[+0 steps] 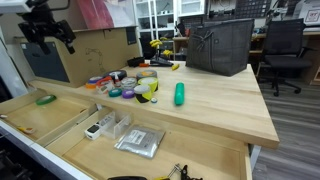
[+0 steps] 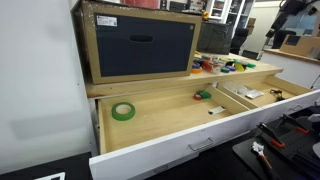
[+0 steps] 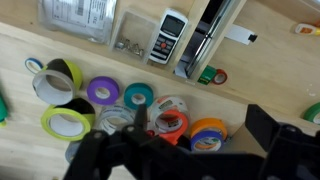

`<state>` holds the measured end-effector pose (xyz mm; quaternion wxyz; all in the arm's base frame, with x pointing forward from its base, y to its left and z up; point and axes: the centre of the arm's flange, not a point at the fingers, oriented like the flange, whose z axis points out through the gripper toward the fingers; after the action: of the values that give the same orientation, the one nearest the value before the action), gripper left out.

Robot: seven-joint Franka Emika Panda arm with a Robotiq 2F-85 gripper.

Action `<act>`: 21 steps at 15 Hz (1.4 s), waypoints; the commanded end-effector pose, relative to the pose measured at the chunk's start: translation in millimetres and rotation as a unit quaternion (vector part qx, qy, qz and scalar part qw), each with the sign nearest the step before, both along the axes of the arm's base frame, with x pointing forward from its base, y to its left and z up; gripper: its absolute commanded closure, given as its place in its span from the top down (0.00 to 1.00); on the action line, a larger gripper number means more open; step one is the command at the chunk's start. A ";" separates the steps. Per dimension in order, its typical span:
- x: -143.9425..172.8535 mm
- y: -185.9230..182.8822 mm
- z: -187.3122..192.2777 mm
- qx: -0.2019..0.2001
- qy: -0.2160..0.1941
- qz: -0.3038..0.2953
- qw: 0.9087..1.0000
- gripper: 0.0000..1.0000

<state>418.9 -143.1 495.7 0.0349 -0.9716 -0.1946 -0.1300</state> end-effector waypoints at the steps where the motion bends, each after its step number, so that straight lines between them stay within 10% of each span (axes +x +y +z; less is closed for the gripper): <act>1: 91.6 3.0 17.6 -0.012 0.022 0.041 0.999 1.00; 11: 247.6 115.6 34.8 -0.023 0.053 0.143 0.988 1.00; 17: 244.2 187.6 83.9 -0.042 0.094 0.195 0.975 1.00; 21: 218.7 222.2 108.4 -0.120 0.137 0.254 0.950 1.00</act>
<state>637.5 58.4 583.5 0.0156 -0.9137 -0.4060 -0.0010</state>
